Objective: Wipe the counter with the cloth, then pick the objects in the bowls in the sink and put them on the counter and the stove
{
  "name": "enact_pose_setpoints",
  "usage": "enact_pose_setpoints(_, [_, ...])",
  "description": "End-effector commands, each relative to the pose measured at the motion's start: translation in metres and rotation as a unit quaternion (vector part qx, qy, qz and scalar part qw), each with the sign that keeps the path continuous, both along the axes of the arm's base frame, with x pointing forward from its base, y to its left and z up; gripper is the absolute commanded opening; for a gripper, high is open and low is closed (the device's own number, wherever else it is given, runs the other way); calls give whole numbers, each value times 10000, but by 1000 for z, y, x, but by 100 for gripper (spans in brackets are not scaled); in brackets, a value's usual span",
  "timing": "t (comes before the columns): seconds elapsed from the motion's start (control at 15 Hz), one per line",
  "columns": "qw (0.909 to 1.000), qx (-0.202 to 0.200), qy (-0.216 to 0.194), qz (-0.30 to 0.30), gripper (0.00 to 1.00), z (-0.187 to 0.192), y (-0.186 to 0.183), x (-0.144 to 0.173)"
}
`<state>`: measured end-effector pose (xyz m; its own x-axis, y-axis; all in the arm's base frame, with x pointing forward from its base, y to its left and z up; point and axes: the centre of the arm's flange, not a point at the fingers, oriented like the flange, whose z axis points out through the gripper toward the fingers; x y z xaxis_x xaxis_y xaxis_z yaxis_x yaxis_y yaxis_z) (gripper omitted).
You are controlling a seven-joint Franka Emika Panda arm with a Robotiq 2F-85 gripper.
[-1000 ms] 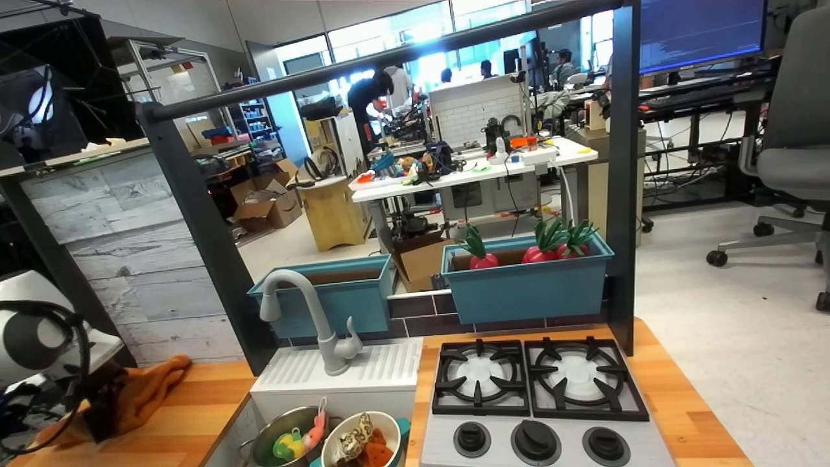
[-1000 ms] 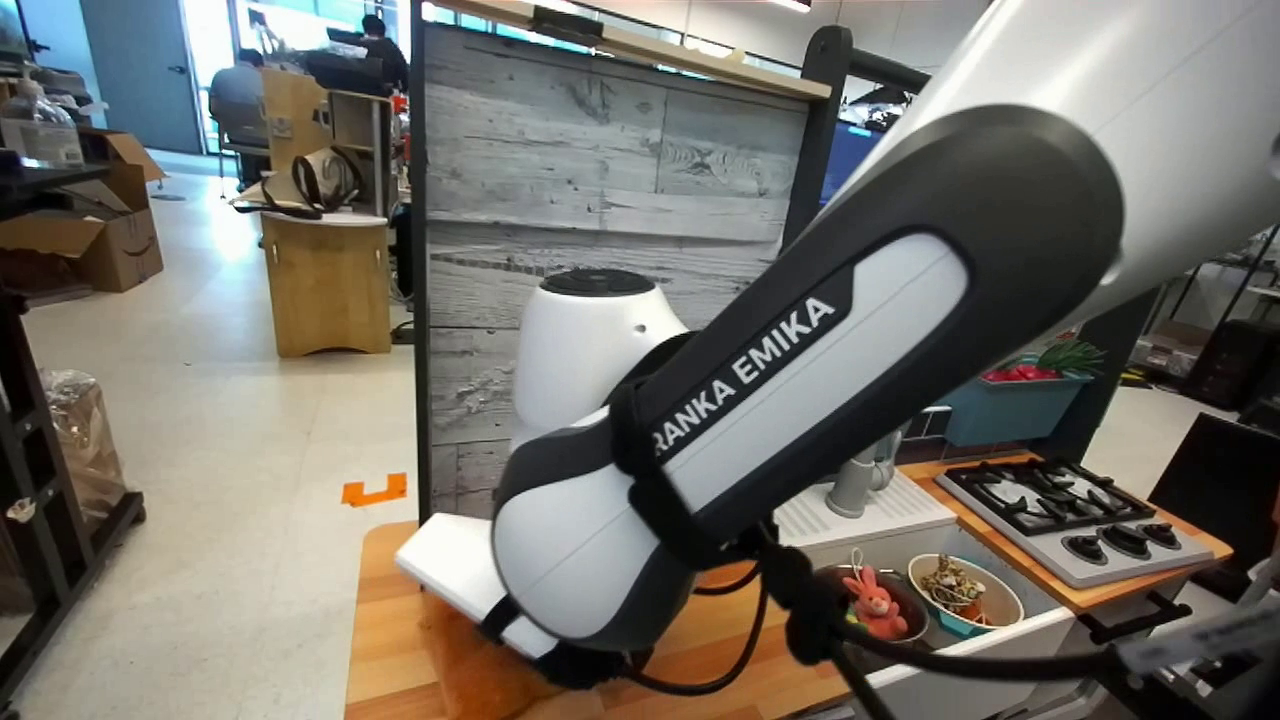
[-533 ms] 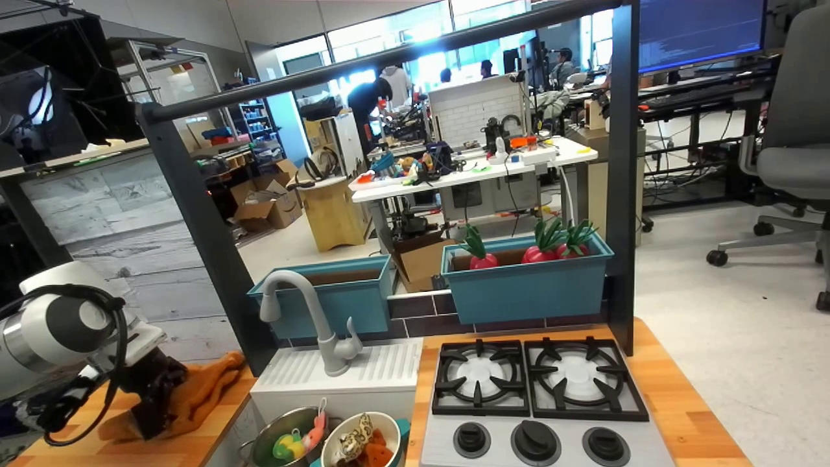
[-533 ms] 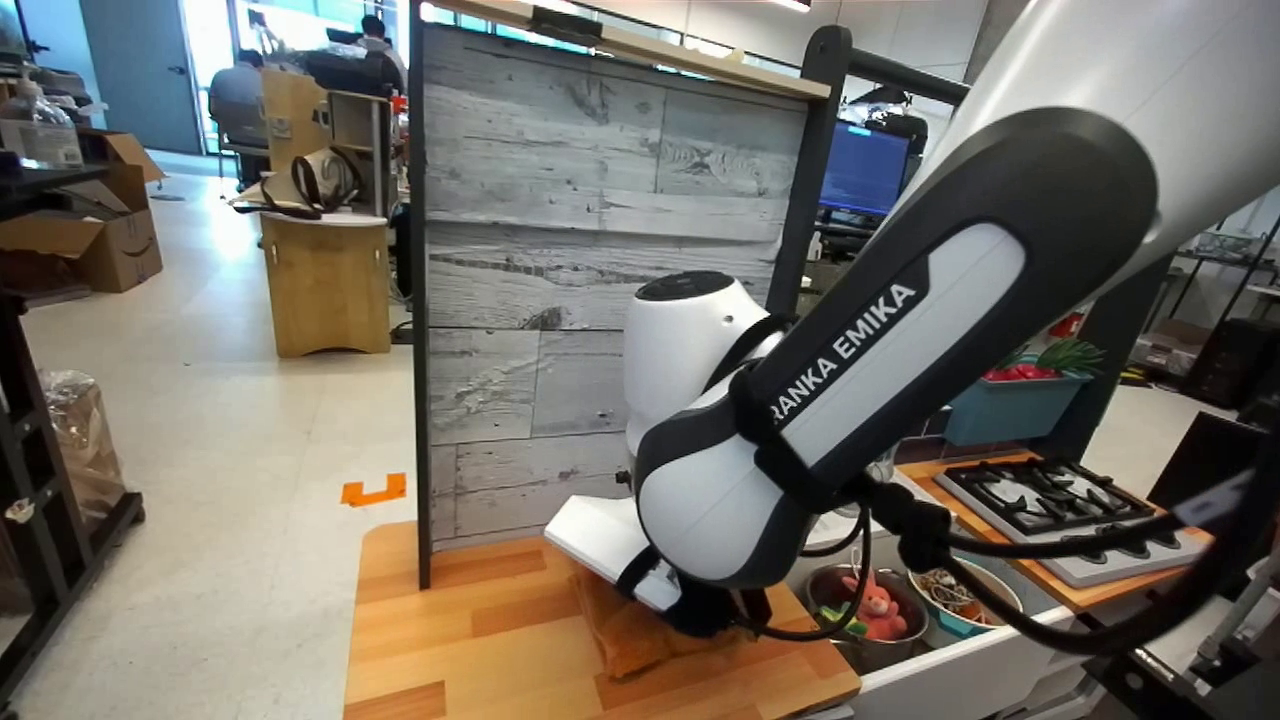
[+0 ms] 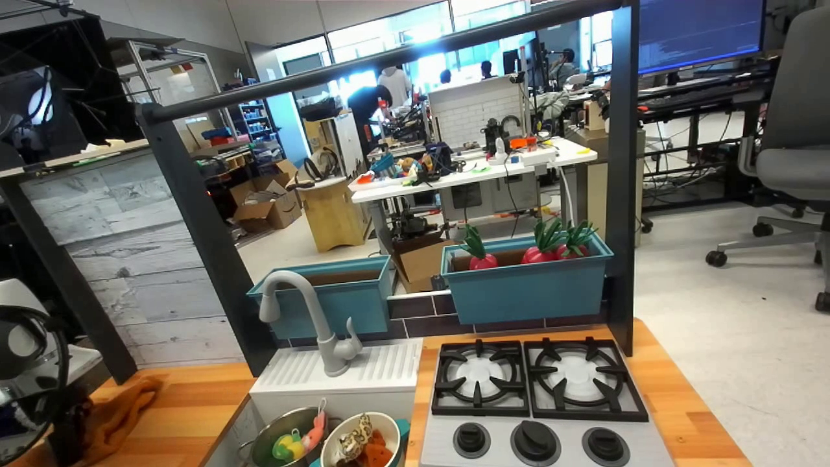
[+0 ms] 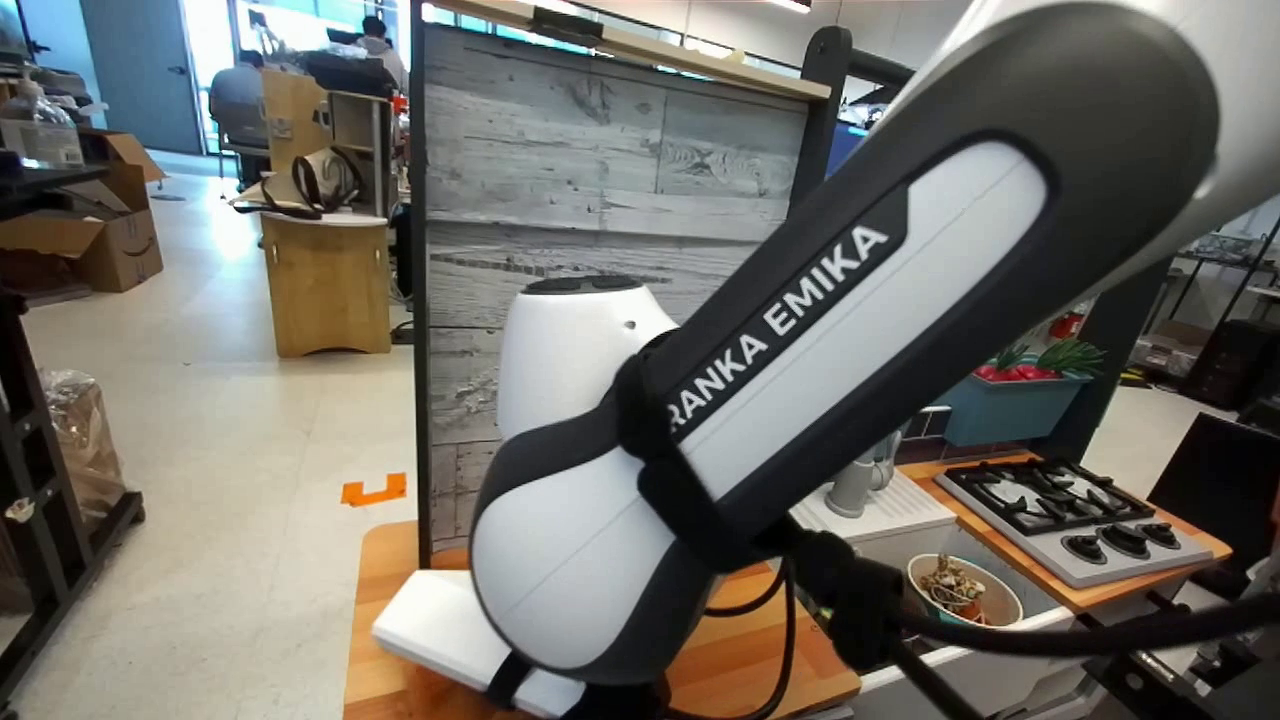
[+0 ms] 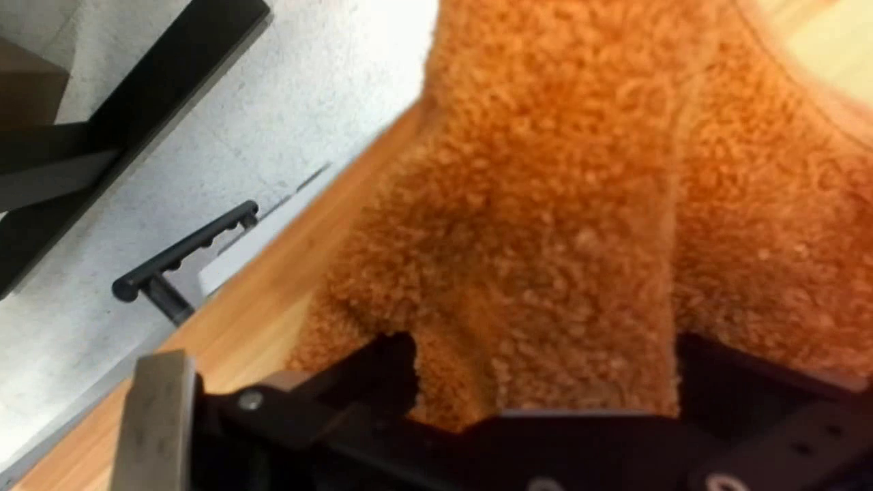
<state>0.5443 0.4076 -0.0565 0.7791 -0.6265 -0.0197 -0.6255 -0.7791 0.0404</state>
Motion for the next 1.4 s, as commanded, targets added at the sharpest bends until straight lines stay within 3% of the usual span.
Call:
enact_pose_setpoints(0.0, [9986, 98, 497, 169, 100, -39, 13, -10])
enact_pose_setpoints(0.13, [9987, -182, 441, -154, 100, -41, -16, -15])
enact_pose_setpoints(0.4, [9918, -307, 364, -1187, 100, -36, -72, -26])
enact_pose_setpoints(0.8, [9650, -651, -85, -2540, 100, -31, -148, -38])
enact_pose_setpoints(0.93, [9622, -752, -147, -2615, 100, -43, -169, -44])
enact_pose_setpoints(1.07, [9699, -725, -149, -2320, 100, -55, -147, -37])
enact_pose_setpoints(1.2, [9819, -548, -213, -1798, 100, -67, -103, -29])
enact_pose_setpoints(1.33, [9891, -299, -364, -1394, 100, -54, -69, -21])
